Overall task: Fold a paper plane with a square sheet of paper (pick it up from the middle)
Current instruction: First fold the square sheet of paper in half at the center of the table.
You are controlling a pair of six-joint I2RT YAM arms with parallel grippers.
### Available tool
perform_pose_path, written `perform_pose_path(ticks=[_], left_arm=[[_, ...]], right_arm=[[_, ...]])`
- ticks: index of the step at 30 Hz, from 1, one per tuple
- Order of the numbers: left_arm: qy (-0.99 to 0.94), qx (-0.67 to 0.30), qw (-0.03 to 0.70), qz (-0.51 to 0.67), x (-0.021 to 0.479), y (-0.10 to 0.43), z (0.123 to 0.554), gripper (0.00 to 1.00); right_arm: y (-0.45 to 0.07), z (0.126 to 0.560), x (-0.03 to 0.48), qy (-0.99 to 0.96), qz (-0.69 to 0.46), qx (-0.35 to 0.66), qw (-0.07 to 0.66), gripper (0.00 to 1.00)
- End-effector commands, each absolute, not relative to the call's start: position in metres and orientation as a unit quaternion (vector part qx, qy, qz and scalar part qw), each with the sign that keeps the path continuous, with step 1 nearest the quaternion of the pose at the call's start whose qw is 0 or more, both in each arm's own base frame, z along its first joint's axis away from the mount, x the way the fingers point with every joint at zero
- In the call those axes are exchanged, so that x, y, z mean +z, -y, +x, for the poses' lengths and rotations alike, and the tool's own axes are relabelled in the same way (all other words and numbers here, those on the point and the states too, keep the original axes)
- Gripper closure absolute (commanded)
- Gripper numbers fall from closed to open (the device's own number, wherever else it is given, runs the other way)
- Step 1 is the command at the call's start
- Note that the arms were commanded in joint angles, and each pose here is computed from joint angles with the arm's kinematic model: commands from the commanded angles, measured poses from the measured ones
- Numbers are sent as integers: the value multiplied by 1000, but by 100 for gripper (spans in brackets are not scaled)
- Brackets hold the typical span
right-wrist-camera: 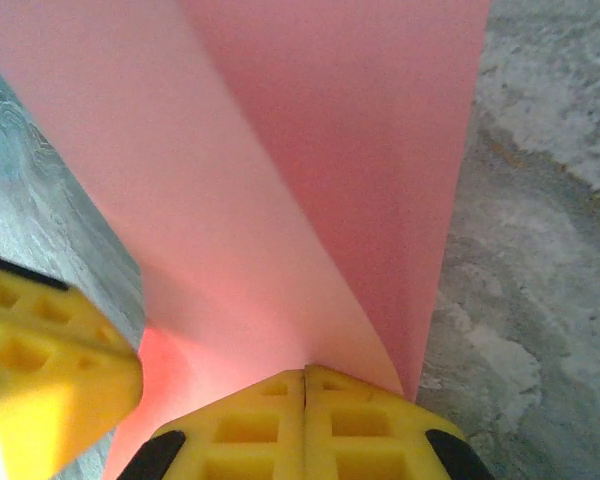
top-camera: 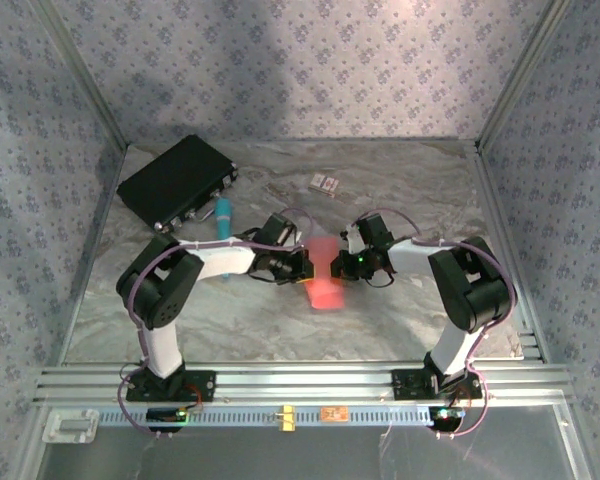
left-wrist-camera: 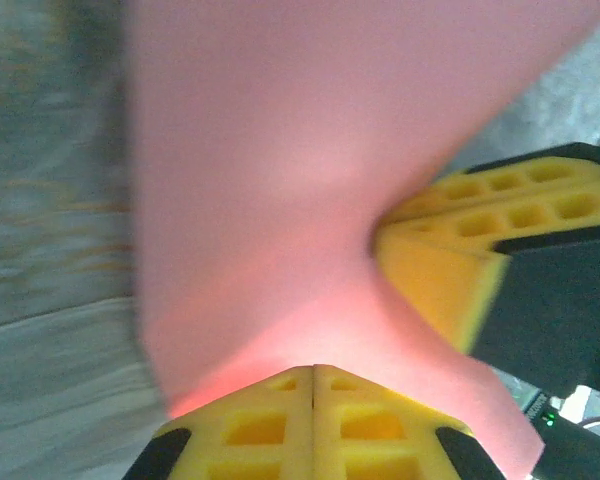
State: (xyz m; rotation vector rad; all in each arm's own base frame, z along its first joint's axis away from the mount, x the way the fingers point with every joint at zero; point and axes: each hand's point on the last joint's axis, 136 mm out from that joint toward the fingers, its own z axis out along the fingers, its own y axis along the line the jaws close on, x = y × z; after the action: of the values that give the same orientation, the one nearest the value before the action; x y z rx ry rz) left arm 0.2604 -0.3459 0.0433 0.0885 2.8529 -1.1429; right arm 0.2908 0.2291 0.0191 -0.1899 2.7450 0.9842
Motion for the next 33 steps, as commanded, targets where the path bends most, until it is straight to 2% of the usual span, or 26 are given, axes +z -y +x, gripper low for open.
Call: perform_pose_path(ticks=[1,16,24,28,33], left_arm=[[-923,-383,20,30,54,358,253,98],[-931,-363,32,4,26,338,256,97],[-949,-315,0,3,-7,313,233,98],[-946,-325,7,10,1,316,232,98],[-933,-359,25,10,41,334,242,97]], right_arm=[[-203,266,-11,-959,-34,274,64,100],[-203,263,-12,-958,-33,278,65,100],[-201,262,-15,-960,-30,273,63,100],[-202,262,-14,-960,-31,272,64,100],[-200,261,-14,-961,-29,269,65,100]])
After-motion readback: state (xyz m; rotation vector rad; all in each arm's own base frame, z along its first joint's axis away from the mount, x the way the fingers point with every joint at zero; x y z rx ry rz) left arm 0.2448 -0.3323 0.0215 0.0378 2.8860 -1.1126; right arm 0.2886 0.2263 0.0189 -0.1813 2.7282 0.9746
